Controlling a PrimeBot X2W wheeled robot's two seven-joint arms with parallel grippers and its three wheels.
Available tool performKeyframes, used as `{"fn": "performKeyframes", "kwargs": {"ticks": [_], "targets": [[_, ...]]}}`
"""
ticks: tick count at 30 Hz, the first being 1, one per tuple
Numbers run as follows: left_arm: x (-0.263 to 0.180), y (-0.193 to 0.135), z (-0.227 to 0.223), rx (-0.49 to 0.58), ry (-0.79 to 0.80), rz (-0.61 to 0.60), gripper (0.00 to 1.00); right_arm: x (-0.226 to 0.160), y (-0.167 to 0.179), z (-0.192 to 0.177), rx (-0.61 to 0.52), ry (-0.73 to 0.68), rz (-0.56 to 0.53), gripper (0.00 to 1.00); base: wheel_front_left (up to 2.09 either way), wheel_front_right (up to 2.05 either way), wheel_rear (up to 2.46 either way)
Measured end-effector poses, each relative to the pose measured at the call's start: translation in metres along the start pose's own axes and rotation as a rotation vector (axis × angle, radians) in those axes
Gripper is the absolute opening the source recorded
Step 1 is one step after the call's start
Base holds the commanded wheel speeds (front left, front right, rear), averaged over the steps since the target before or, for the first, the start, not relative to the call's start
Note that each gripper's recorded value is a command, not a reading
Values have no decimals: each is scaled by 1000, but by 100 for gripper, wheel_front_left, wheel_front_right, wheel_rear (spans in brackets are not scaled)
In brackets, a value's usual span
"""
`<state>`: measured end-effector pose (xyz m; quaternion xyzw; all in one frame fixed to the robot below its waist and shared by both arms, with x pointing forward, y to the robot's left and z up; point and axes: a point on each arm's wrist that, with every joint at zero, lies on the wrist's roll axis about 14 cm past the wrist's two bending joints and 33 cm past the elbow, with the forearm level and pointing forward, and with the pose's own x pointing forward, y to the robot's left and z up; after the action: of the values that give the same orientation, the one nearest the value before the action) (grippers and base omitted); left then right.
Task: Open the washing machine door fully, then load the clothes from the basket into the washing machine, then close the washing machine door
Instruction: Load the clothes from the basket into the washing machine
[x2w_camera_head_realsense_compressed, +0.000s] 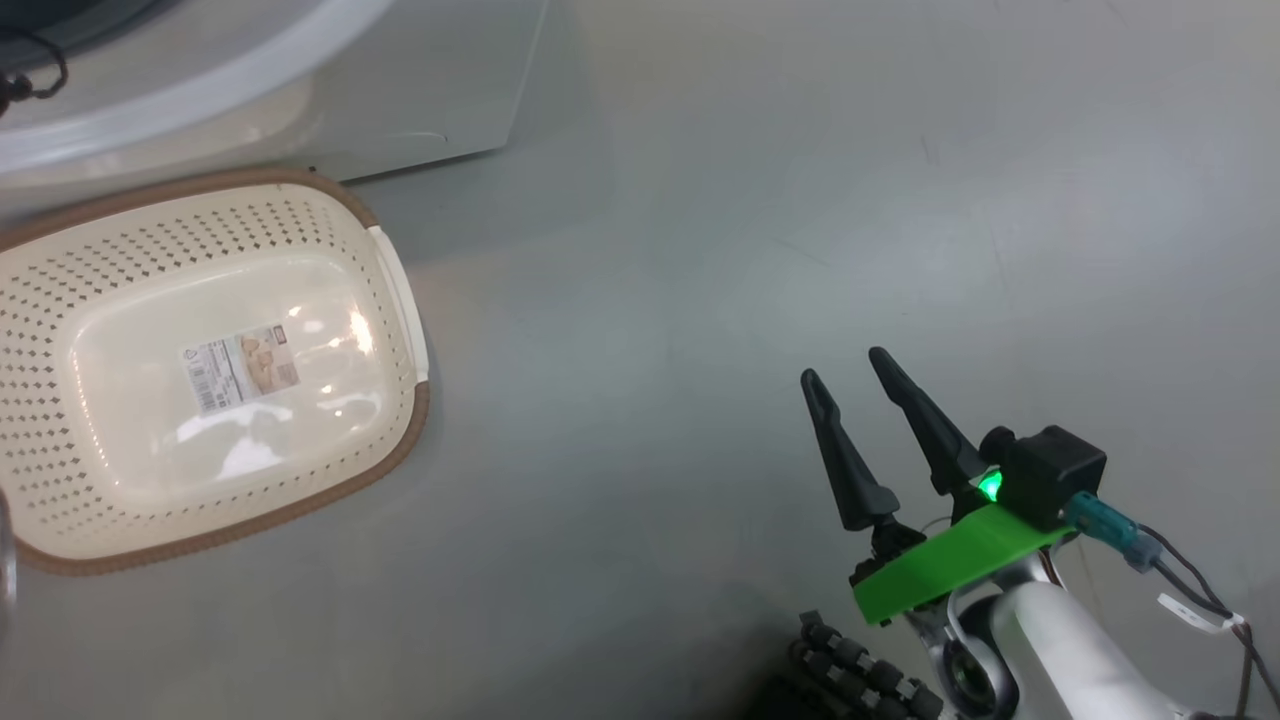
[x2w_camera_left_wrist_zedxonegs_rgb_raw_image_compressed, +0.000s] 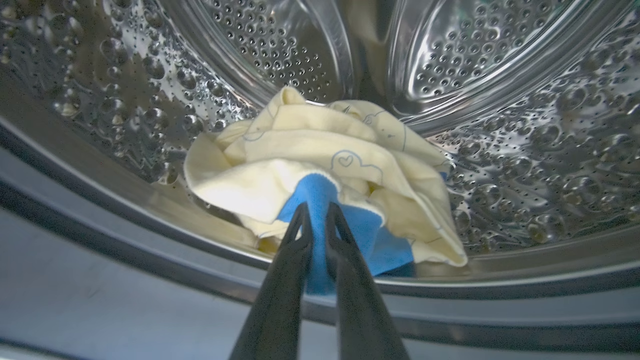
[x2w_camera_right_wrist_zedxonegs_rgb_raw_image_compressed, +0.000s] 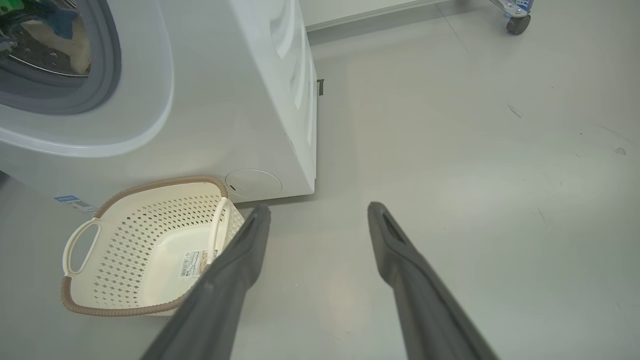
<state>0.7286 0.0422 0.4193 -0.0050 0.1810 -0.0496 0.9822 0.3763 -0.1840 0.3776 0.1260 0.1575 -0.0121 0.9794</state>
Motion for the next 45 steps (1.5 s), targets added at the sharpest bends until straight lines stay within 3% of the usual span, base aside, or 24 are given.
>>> {"fn": "performKeyframes", "kwargs": {"ticks": [31, 34, 38, 41, 42, 43, 44, 45], "targets": [[59, -1, 70, -68, -470, -83, 0, -1, -24, -30, -11, 104, -98, 100, 0, 0, 0], [61, -1, 68, -64, -475, -82, 7, -1, -25, -30, -2, 104, -102, 100, 0, 0, 0], [68, -4, 47, -33, -419, -90, 8, -2, -26, -29, -2, 103, -109, 100, 0, 0, 0], [72, -9, 33, -12, -358, -111, 18, -3, -27, -29, -3, 104, -111, 100, 0, 0, 0], [74, -11, 21, -1, -294, -120, 38, -3, -26, -28, -2, 102, -110, 100, 0, 0, 0], [75, -12, 18, 9, -275, -125, 48, -3, -26, -28, -1, 100, -111, 100, 0, 0, 0], [75, -13, 15, 9, -253, -125, 81, -3, -26, -27, -1, 98, -111, 100, 0, 0, 0], [75, -14, 13, 15, -229, -126, 100, -3, -26, -26, -1, 95, -110, 100, 0, 0, 0]]}}
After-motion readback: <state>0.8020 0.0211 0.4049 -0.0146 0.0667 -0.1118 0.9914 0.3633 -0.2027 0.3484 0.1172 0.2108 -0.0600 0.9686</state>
